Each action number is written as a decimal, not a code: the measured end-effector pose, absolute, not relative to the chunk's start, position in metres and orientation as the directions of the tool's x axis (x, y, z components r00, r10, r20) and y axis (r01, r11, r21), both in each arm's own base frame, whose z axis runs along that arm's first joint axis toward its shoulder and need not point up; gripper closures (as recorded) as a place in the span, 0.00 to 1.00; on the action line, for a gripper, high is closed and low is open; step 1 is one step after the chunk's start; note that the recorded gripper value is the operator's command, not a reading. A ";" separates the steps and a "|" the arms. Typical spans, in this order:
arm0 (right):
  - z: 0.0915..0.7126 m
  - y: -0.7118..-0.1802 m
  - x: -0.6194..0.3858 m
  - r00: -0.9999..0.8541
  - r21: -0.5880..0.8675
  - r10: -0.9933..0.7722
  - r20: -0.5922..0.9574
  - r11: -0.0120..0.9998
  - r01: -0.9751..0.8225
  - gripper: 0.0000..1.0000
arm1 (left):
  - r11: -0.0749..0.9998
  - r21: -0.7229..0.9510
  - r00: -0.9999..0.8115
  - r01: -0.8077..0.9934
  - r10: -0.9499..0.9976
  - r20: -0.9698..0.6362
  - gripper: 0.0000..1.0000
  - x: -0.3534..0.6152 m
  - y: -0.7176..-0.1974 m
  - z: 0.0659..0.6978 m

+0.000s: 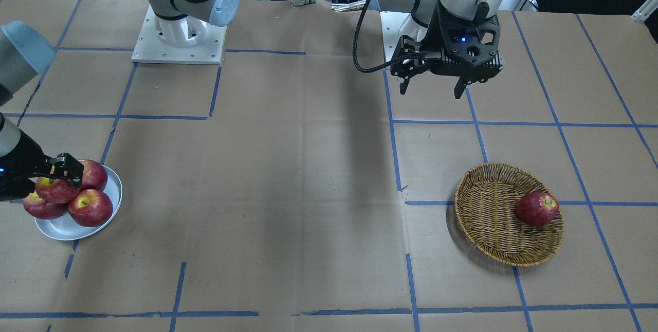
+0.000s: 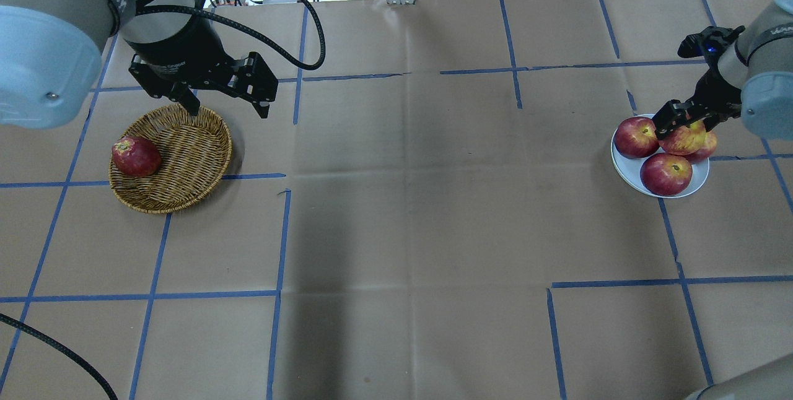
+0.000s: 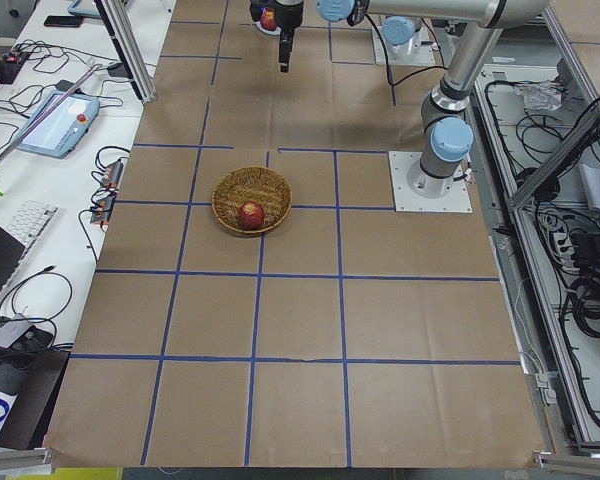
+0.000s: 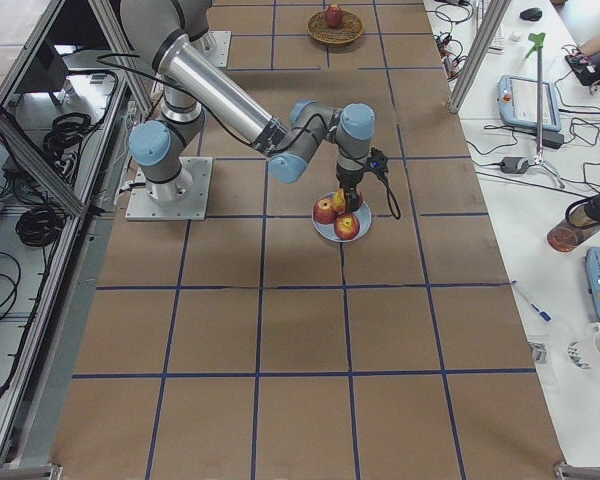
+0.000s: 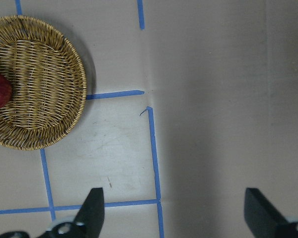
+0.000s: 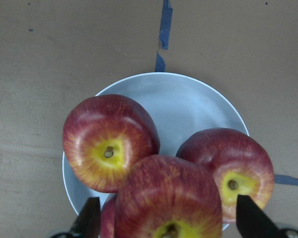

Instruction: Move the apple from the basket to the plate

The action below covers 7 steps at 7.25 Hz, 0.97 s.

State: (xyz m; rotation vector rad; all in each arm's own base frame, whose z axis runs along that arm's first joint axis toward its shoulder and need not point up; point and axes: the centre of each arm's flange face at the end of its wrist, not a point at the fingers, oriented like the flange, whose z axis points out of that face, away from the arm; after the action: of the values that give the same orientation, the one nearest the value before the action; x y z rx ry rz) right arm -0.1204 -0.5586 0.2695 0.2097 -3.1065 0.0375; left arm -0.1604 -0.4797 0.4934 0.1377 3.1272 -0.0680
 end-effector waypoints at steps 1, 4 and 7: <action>0.278 -0.559 -0.120 -0.991 -0.024 -0.132 0.030 0.991 -0.132 0.00 | 0.995 -0.043 -0.996 0.088 0.088 -0.012 0.01 -0.160 -0.480 0.493; 0.374 -0.548 -0.096 -0.991 -0.011 -0.135 0.013 0.991 -0.135 0.00 | 0.995 -0.042 -0.996 0.090 0.089 -0.013 0.01 -0.161 -0.480 0.493; 0.458 -0.507 0.001 -0.982 0.020 -0.189 -0.007 0.982 -0.189 0.00 | 0.995 -0.041 -0.996 0.090 0.089 -0.013 0.01 -0.161 -0.479 0.492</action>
State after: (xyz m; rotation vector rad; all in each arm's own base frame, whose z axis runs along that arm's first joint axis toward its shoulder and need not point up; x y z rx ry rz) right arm 0.0011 -0.5074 0.4582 0.2986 -3.1319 -0.0317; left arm -0.1610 -0.4789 0.4923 0.1402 3.1268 -0.0645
